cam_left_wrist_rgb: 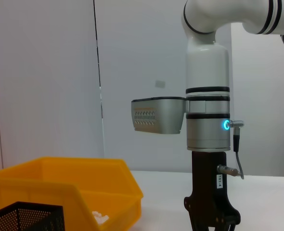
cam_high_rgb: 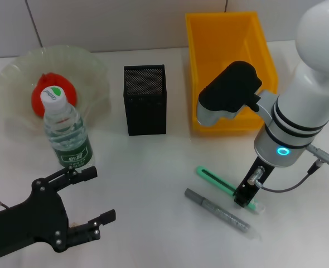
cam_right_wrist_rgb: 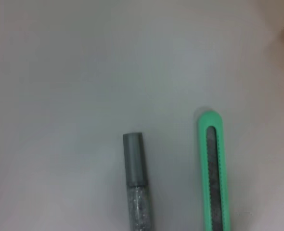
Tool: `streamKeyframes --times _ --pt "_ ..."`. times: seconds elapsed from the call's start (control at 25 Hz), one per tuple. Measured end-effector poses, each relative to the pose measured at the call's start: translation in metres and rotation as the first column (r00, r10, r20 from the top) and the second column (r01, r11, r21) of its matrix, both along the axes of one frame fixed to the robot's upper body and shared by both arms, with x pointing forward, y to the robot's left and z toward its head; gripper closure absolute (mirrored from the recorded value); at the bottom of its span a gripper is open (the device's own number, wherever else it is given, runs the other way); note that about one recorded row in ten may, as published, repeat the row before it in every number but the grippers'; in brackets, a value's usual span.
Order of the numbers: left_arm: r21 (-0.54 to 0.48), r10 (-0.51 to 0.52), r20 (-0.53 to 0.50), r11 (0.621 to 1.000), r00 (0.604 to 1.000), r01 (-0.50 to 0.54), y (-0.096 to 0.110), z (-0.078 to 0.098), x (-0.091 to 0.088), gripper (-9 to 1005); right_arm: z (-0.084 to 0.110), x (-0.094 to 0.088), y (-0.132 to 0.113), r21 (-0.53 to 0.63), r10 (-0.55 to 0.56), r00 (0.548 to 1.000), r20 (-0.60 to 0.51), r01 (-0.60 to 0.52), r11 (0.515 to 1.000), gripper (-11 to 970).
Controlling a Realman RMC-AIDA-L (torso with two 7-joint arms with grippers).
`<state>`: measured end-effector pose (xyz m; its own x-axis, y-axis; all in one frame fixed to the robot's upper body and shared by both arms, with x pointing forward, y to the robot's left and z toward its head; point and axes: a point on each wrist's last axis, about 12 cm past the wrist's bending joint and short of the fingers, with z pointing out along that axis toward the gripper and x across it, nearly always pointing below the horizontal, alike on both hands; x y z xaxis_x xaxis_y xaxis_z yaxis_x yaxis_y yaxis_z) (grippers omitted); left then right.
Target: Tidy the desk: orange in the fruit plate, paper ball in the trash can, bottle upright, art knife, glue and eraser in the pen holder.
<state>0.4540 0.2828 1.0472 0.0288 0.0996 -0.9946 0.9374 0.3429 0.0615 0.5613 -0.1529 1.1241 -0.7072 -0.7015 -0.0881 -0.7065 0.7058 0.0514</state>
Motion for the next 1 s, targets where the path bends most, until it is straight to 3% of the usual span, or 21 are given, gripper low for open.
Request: streamKeyframes --times 0.44,0.48,0.56,0.6,0.68,0.72,0.76,0.8,0.88,1.0 --pt "0.001 -0.002 0.002 1.000 1.000 0.002 0.000 0.000 0.001 186 0.011 -0.001 -0.002 0.050 0.013 1.000 -0.002 -0.013 0.999 785" --pt "0.001 -0.002 0.002 1.000 1.000 0.002 0.000 0.001 0.001 186 0.023 -0.001 -0.005 0.120 0.016 1.000 -0.023 -0.013 0.993 785" --pt "0.001 -0.002 0.002 1.000 1.000 0.002 0.000 0.001 0.001 187 0.030 -0.001 -0.007 0.155 0.016 0.999 -0.031 -0.011 0.988 786" --pt "0.000 -0.003 0.003 1.000 1.000 0.003 0.000 0.001 0.001 187 0.046 0.000 -0.015 0.222 0.016 1.000 -0.025 -0.010 0.975 786" --pt "0.000 -0.004 0.004 1.000 1.000 0.004 0.000 0.001 0.001 187 0.054 0.000 -0.018 0.243 0.019 1.000 -0.013 -0.016 0.970 786" --pt "0.000 -0.004 0.004 1.000 1.000 0.004 0.000 0.001 0.001 187 0.070 -0.002 -0.025 0.256 0.043 0.999 0.031 -0.050 0.965 786" --pt "0.000 -0.004 0.004 1.000 1.000 0.004 0.000 0.001 0.001 187 0.070 -0.002 -0.025 0.256 0.043 0.999 0.031 -0.050 0.965 785" --pt "-0.001 -0.006 0.005 1.000 1.000 0.006 0.000 0.001 0.001 187 0.087 -0.004 -0.032 0.237 0.078 0.992 0.100 -0.100 0.966 785" --pt "-0.002 -0.009 0.007 1.000 1.000 0.009 -0.001 0.002 0.002 187 0.096 -0.005 -0.035 0.213 0.098 0.985 0.145 -0.128 0.969 785" --pt "-0.002 -0.011 0.009 1.000 1.000 0.012 -0.001 0.002 0.003 187 0.120 -0.003 -0.042 0.082 0.156 0.940 0.303 -0.188 0.979 783"
